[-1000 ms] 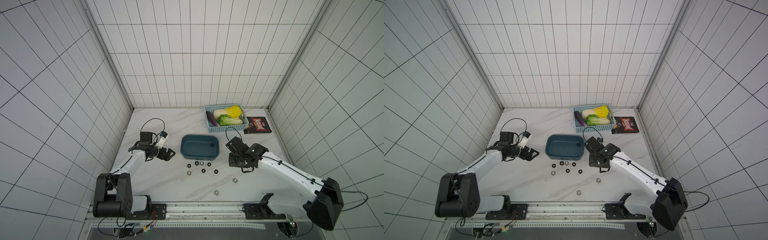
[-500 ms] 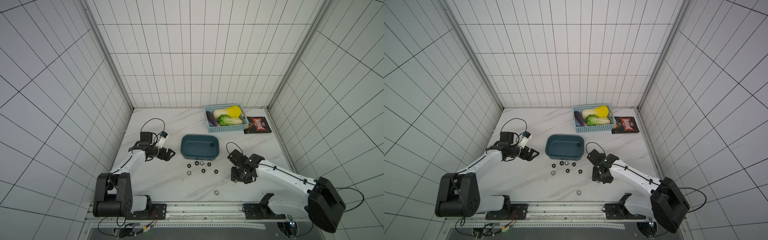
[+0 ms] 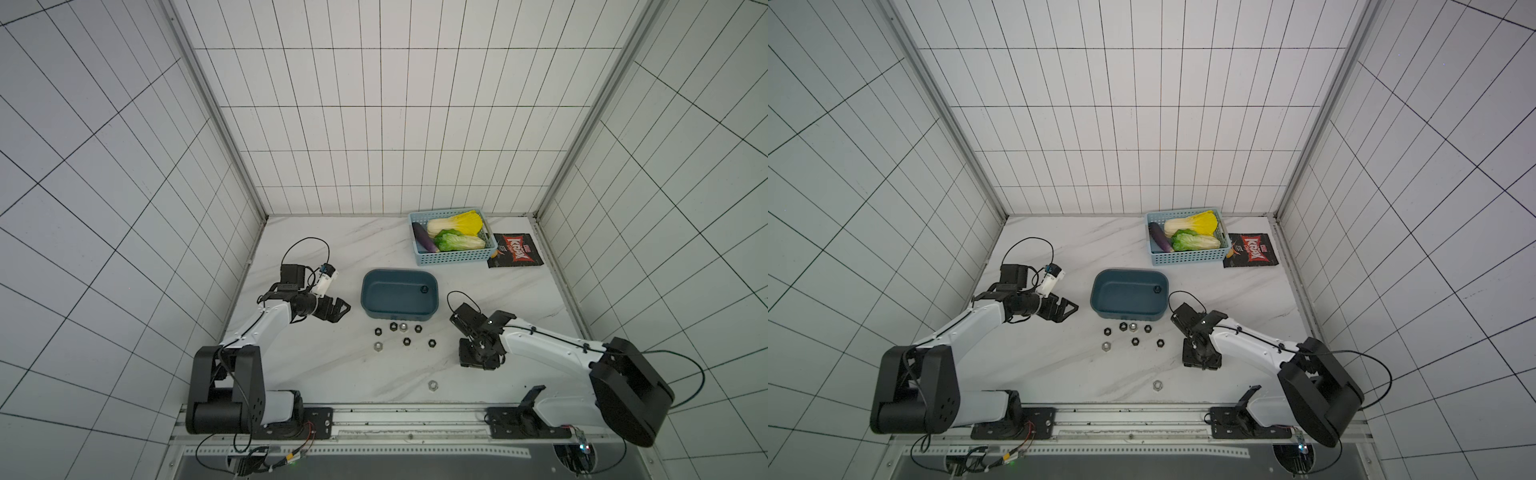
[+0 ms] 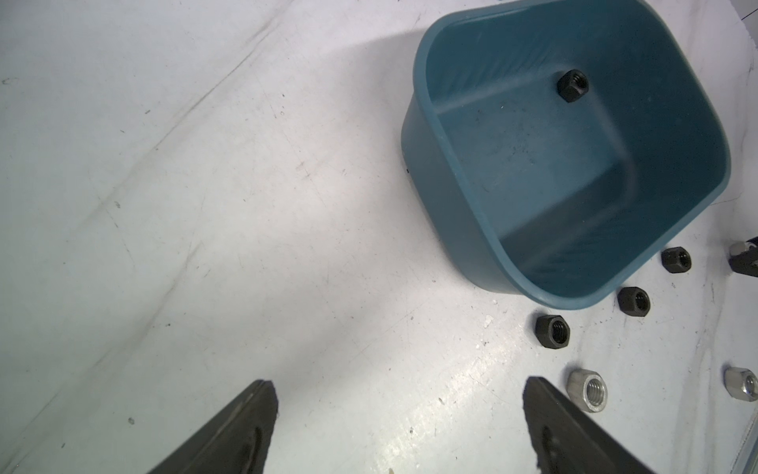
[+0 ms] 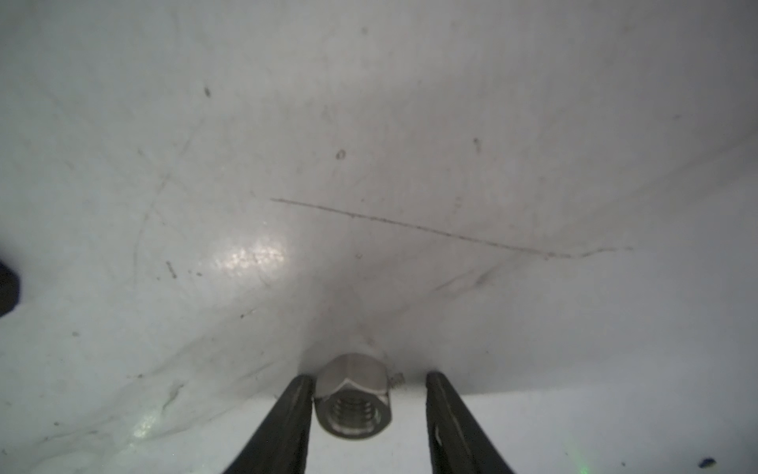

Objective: Put the nuts on the desktop into the storage box
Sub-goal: Pick up the nut from the center of the board, then place the nut in the storage box.

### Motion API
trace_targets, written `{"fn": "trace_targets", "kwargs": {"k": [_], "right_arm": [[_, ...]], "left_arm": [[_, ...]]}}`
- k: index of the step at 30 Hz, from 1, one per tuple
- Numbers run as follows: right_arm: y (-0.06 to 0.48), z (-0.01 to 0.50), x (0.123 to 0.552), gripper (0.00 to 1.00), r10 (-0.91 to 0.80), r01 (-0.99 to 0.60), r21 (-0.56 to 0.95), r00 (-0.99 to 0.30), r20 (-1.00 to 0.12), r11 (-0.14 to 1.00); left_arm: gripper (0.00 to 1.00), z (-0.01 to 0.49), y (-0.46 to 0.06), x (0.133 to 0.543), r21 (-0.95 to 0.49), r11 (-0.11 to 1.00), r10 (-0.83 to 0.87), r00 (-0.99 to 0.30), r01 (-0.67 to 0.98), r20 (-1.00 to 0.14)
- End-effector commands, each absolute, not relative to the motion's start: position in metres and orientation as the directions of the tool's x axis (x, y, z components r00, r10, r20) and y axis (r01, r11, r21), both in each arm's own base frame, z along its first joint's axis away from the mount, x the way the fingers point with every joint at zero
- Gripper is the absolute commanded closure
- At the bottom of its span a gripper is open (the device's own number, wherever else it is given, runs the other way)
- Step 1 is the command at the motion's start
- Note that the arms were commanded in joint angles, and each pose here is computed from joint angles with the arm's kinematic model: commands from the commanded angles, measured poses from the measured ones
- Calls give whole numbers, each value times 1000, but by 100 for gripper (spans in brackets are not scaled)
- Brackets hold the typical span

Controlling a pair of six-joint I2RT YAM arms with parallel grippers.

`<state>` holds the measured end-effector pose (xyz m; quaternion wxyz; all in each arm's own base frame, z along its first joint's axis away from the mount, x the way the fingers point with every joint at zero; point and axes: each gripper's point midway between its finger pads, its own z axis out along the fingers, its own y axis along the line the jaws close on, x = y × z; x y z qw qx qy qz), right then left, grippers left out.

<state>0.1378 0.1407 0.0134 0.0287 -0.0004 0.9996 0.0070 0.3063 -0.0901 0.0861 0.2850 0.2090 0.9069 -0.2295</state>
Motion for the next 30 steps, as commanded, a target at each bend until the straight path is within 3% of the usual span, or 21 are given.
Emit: {"fn": "trace_targets", "kwargs": {"k": [1,9,14,20,30], "right_arm": [[138,0,139,60,15,15,2,-998,-60,1000],[134,5,145,79,11,12,-6,-996,-93,1000],[133,25,148,79,1,2,-9,-993,-114,1000],[148,74,175,80,-32,-38,23,-972,-231,999],[229,147,251,80,-110,-169,124,-918,-381,978]], "left_arm": [[3,84,-90,306,-288,806,257,-744,517,-617],[3,84,-90,305,-290,804,257,-744,519,-617],[3,84,-90,305,-290,804,257,-744,519,-617],[3,86,-91,305,-288,802,259,-739,524,-621],[3,85,-90,304,-282,806,262,-741,521,-618]]}}
